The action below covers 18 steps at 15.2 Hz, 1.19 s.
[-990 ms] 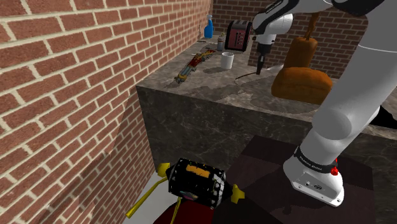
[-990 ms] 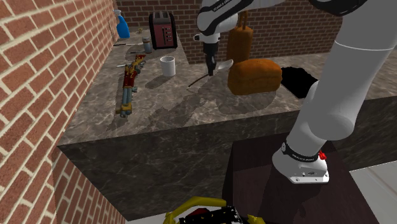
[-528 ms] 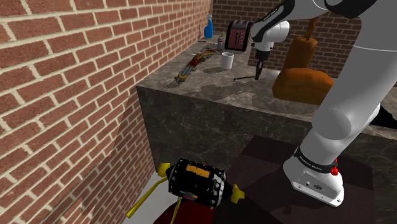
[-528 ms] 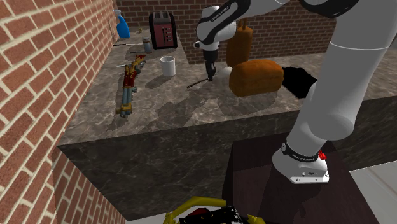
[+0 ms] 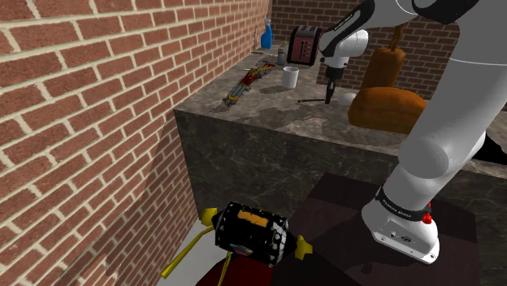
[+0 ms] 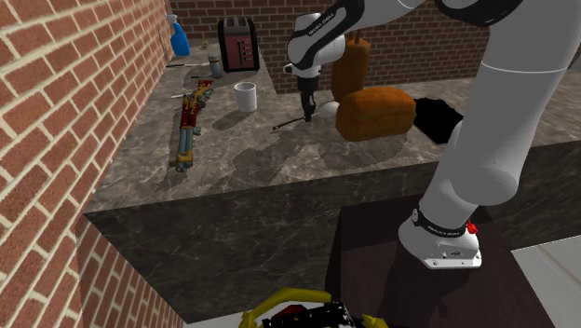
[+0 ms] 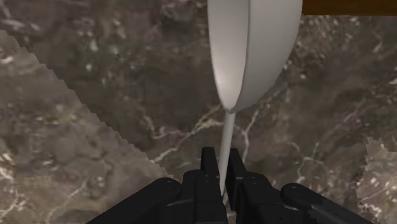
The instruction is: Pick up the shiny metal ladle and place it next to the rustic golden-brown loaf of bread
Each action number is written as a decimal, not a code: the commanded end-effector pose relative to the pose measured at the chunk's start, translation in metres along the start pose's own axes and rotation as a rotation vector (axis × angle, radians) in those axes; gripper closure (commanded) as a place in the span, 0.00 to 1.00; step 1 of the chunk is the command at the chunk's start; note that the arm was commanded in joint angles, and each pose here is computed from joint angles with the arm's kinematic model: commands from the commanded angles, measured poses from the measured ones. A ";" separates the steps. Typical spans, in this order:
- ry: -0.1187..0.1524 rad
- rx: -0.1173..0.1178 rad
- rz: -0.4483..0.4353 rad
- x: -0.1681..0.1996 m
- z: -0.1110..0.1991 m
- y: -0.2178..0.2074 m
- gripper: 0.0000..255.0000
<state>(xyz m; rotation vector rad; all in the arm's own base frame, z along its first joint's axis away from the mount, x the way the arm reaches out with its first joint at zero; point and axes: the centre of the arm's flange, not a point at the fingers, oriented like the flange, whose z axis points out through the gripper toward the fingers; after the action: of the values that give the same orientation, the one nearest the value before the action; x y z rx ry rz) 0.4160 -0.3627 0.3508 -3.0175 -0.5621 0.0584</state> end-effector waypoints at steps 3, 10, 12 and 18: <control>-0.001 0.002 -0.001 0.000 0.001 -0.001 0.00; -0.001 0.002 -0.001 0.000 -0.039 0.000 0.00; -0.001 0.002 -0.001 0.000 -0.049 0.000 0.00; -0.001 0.002 -0.001 0.000 -0.049 0.000 0.00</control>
<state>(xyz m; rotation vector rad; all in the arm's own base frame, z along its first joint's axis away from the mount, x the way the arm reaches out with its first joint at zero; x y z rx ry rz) 0.4186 -0.3653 0.3997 -3.0154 -0.5626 0.0604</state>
